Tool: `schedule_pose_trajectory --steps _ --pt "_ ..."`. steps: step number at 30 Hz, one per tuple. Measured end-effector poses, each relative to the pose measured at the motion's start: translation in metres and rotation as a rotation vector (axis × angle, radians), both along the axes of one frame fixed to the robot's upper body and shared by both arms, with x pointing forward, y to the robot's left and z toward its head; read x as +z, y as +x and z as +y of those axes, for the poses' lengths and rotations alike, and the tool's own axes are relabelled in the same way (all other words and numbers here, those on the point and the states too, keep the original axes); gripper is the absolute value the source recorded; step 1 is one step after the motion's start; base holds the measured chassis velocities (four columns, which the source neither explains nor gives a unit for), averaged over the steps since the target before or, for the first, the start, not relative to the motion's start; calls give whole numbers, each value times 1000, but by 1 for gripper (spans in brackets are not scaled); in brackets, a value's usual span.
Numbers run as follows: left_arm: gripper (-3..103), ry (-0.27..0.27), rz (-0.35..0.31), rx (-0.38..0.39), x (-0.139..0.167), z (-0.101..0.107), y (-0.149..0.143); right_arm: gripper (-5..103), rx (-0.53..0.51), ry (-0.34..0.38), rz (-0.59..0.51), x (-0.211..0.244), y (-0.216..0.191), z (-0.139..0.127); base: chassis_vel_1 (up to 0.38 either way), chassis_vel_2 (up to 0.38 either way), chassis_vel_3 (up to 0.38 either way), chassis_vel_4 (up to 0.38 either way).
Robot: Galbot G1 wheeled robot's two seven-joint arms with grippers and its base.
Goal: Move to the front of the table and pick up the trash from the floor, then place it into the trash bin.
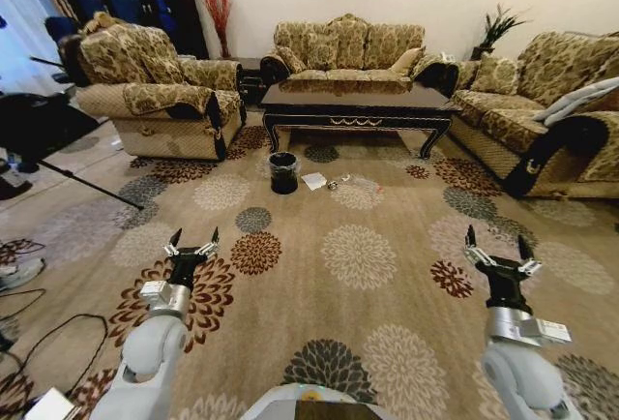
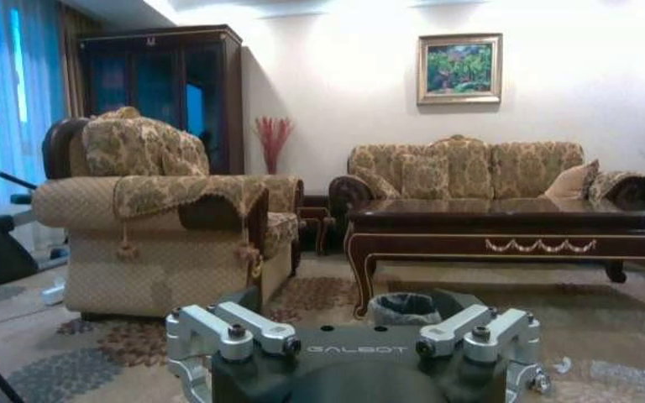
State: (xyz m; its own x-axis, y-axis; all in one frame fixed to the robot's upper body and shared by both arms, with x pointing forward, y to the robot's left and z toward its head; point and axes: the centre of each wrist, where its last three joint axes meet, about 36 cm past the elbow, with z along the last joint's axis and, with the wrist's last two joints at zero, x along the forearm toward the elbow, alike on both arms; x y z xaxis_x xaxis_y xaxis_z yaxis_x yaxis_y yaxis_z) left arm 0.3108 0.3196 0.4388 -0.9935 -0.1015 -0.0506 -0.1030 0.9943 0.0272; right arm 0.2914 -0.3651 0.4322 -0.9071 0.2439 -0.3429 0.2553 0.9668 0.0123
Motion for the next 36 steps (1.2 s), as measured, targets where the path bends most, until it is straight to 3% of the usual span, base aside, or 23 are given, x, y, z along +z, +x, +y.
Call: schedule_pose_trajectory --steps 36 --pt "100 -2 5 -4 -2 -2 0 100 -8 -20 5 -3 0 -3 0 0 0 0"
